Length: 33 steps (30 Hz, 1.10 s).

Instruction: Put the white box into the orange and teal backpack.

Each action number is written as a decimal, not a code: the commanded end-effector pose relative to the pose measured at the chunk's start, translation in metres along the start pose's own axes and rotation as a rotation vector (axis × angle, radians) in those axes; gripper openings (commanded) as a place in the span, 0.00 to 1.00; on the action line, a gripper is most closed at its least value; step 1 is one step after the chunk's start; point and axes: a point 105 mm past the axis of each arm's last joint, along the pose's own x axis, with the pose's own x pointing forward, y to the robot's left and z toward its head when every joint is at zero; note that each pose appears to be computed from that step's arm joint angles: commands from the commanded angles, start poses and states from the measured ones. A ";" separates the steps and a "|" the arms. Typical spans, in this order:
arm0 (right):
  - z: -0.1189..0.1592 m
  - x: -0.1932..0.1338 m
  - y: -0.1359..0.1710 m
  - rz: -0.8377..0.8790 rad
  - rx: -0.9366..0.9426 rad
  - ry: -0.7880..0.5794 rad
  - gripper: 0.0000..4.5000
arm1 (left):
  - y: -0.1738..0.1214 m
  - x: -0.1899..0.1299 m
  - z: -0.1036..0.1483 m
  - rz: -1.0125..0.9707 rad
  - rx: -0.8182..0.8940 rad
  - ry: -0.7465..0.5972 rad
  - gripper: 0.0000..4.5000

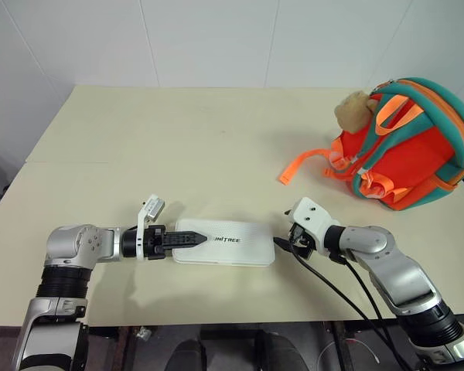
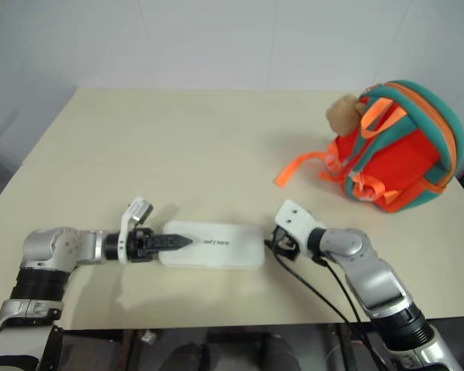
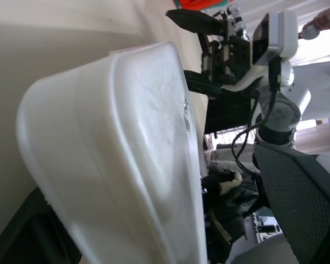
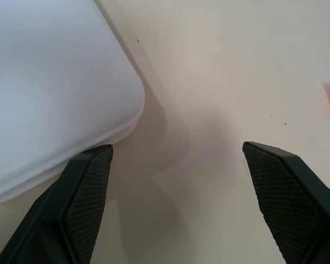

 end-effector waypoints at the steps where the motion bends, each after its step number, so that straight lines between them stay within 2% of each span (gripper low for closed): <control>1: 0.013 -0.003 -0.003 -0.006 -0.033 -0.047 1.00 | -0.006 -0.007 0.012 -0.010 0.036 -0.043 0.99; 20: 0.013 -0.005 -0.004 -0.007 -0.034 -0.046 1.00 | -0.002 -0.035 0.014 0.059 0.030 -0.043 0.99; 33: 0.014 -0.004 -0.005 -0.005 -0.040 -0.049 1.00 | 0.000 -0.028 0.008 0.028 0.050 0.052 0.99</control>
